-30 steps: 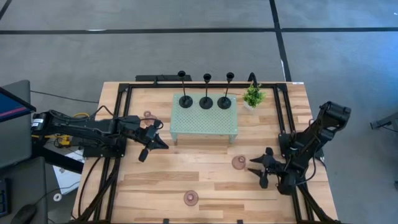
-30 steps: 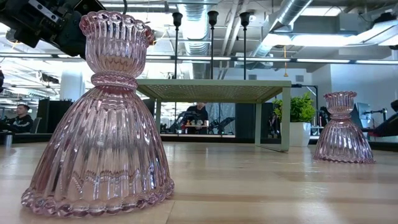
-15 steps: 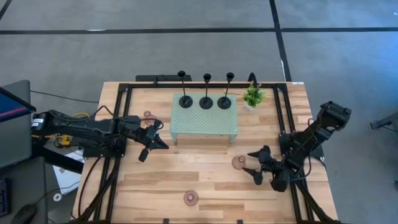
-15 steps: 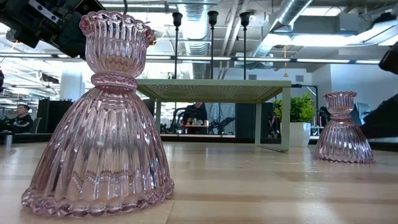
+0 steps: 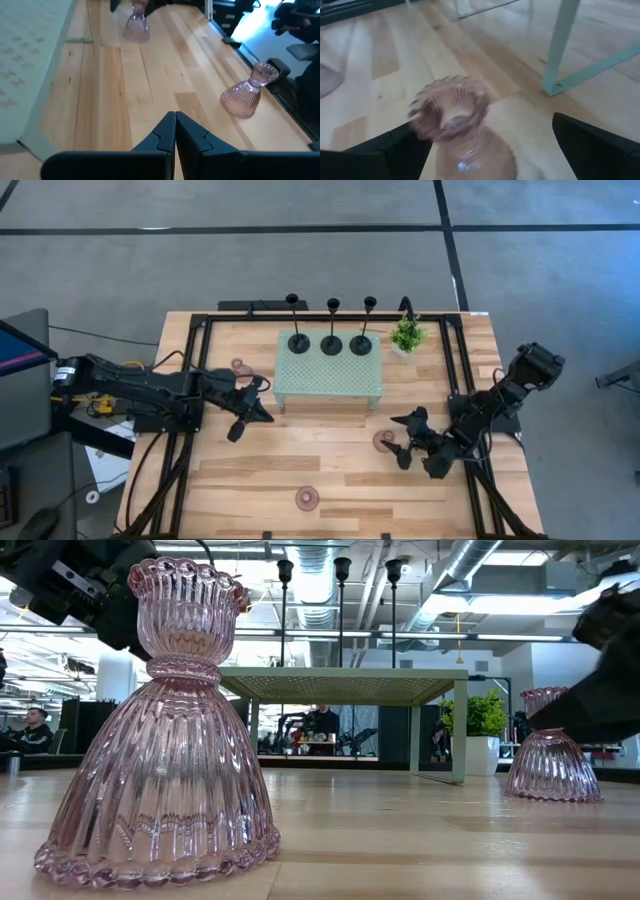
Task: Pick & Place candle stick holders
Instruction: Put the top right glass candle holder on the shelf aligned with the other black candle holder
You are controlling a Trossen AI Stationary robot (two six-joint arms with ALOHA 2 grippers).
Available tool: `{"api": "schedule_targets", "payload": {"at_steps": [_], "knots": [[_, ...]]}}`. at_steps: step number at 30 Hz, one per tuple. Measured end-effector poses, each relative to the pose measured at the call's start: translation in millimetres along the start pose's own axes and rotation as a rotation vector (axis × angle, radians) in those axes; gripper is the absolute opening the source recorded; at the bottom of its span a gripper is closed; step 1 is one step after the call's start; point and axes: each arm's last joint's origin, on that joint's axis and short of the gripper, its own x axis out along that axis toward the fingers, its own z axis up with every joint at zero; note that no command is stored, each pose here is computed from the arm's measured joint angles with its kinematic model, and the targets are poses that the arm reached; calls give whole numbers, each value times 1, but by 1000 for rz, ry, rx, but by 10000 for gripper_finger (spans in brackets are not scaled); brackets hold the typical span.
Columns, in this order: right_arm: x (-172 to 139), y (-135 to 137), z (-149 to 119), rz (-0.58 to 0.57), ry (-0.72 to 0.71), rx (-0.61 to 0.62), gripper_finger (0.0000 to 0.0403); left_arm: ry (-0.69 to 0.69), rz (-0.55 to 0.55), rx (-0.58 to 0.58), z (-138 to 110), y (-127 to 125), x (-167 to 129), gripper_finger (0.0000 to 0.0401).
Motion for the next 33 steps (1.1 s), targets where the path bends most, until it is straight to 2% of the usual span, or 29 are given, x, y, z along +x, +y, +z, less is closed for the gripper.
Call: {"api": "schedule_targets", "payload": {"at_steps": [5, 9, 28, 33], "knots": [[6, -2, 4, -16, 11, 23, 375, 21, 0, -7, -2, 1, 4, 10], [9, 0, 5, 12, 41, 57, 348, 19, 0, -6, -2, 1, 4, 10], [9, 8, 12, 75, 5, 136, 120, 13, 0, -4, -2, 1, 3, 10], [9, 15, 17, 96, 10, 130, 119, 13, 0, -4, -2, 1, 3, 10]]}}
